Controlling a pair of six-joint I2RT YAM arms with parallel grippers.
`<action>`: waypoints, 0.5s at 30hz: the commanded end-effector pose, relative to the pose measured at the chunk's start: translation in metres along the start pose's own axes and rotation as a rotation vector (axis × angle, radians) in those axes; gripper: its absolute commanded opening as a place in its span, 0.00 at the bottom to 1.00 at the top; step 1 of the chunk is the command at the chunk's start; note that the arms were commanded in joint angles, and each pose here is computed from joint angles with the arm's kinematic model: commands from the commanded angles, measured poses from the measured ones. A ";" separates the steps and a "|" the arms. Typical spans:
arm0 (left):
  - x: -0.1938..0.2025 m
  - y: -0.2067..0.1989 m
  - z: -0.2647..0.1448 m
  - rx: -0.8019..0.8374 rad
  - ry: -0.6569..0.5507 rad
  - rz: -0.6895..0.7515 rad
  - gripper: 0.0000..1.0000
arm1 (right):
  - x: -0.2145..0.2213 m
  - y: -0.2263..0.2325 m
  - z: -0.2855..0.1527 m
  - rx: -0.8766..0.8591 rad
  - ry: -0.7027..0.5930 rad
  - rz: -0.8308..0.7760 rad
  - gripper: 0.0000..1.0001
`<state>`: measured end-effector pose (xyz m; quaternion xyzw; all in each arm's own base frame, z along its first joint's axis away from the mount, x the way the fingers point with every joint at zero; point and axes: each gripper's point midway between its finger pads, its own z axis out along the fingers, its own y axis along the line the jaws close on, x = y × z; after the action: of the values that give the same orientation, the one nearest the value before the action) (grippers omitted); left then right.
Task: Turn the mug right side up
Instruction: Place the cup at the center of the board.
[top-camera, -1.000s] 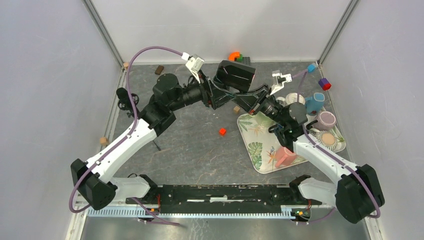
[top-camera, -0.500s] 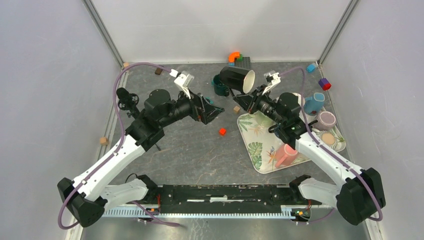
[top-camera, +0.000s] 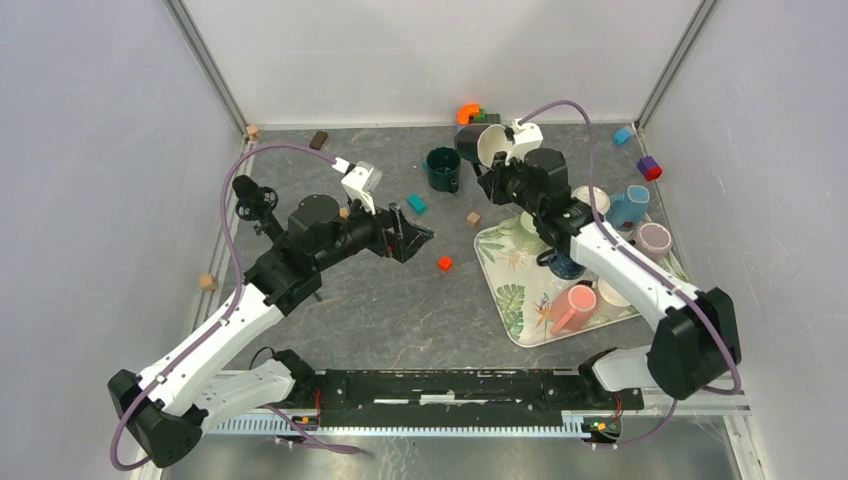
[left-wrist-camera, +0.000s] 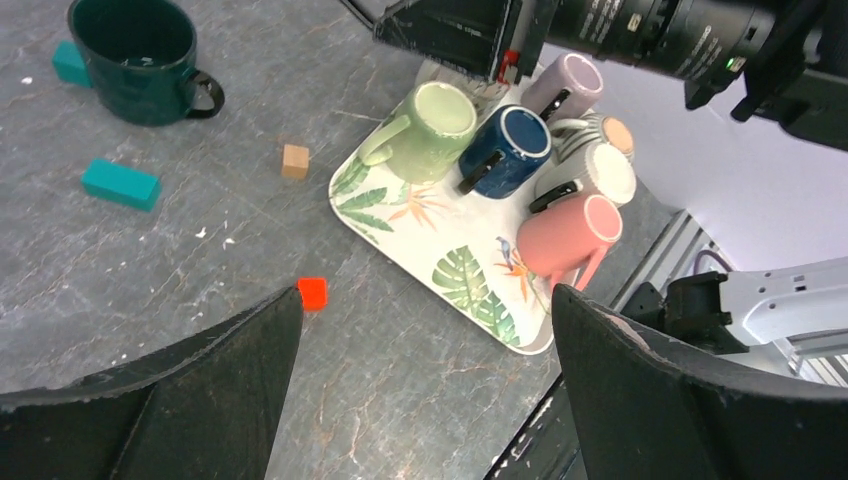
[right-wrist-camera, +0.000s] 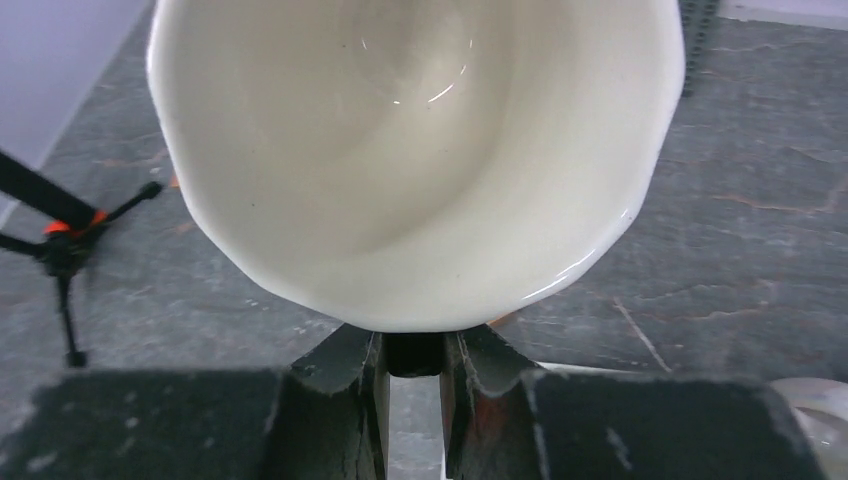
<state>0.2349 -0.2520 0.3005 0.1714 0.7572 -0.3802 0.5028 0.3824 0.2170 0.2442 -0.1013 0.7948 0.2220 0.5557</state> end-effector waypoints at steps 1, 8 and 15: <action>0.006 0.014 -0.002 -0.057 -0.001 0.043 1.00 | -0.055 -0.013 0.011 0.115 -0.126 -0.064 0.00; 0.025 0.021 0.005 -0.062 0.045 0.050 1.00 | -0.040 -0.041 0.044 0.241 -0.032 -0.096 0.00; 0.033 0.025 0.002 -0.070 0.061 0.066 1.00 | -0.019 -0.068 0.073 0.299 0.070 -0.098 0.00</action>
<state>0.2361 -0.2452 0.2583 0.1730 0.7888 -0.3463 0.4774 0.4421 0.1933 0.1740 -0.0872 0.8691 0.0732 0.4814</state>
